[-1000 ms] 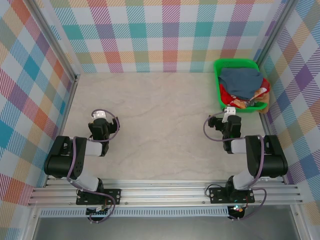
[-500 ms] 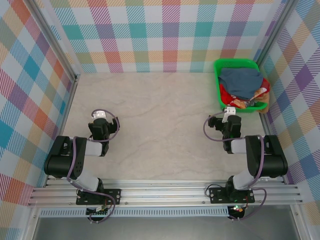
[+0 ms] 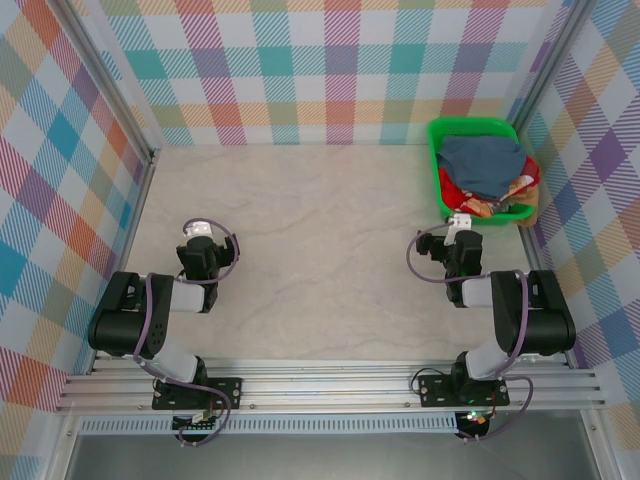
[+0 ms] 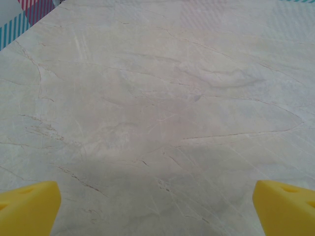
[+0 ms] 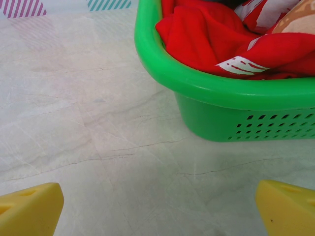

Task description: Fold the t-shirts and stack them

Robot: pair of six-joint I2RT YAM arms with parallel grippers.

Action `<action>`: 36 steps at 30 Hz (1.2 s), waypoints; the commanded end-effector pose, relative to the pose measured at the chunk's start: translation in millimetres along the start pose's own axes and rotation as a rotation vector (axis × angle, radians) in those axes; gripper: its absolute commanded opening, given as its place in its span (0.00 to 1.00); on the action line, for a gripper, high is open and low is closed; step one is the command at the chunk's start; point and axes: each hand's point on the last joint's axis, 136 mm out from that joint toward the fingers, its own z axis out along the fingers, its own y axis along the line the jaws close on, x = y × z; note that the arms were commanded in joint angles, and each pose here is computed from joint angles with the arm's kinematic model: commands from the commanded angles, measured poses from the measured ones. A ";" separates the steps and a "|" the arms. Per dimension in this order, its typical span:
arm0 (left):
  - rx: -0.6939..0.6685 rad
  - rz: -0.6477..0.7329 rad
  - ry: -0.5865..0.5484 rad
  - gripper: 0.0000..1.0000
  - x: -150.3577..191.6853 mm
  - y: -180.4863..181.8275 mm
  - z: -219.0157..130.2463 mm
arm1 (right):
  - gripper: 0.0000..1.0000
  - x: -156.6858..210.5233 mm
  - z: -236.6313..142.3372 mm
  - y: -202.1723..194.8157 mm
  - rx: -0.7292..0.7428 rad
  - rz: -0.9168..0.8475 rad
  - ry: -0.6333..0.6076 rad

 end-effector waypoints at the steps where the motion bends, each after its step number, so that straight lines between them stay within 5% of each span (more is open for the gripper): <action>1: 0.006 0.004 -0.048 1.00 -14.7 -5.0 0.5 | 1.00 -16.6 -0.4 5.0 -0.022 -0.008 -0.054; 7: 0.009 0.010 -0.057 1.00 -22.0 -6.5 -5.7 | 1.00 -23.7 -6.5 2.0 0.018 -0.011 -0.068; 10: -0.015 0.113 -0.066 1.00 -54.2 -22.7 -25.2 | 1.00 -59.7 -24.1 10.9 0.106 -0.088 -0.055; 12: 0.012 0.126 -0.219 1.00 -105.6 -43.4 -50.8 | 1.00 -105.6 -45.5 4.6 0.162 0.117 -0.027; 14: -0.057 -0.105 -0.284 1.00 -155.4 -37.5 -71.8 | 1.00 -146.8 -64.3 10.2 0.107 0.292 0.051; 16: -0.201 -0.372 -0.117 1.00 -176.2 -6.8 -95.5 | 1.00 -155.0 -74.6 -12.6 0.224 0.518 0.105; 17: -0.283 -0.507 -0.067 1.00 -175.5 9.3 -93.7 | 1.00 -164.2 -67.2 -11.2 0.153 0.562 0.127; 20: 0.092 -0.579 0.153 1.00 -199.2 -53.8 -52.6 | 0.99 -171.4 -51.7 -27.0 0.252 0.655 0.294; 24: 0.478 -0.503 0.224 0.98 -235.4 -159.9 -59.5 | 0.89 -182.6 -27.0 -46.4 0.292 0.725 0.397; 30: 0.781 -0.440 0.307 0.89 -244.3 -250.6 -86.3 | 0.77 -157.3 7.4 -85.1 0.282 0.993 0.504; 36: 0.872 -0.394 0.338 0.88 -241.8 -275.0 -114.6 | 0.73 -142.9 36.4 -88.1 0.244 1.068 0.535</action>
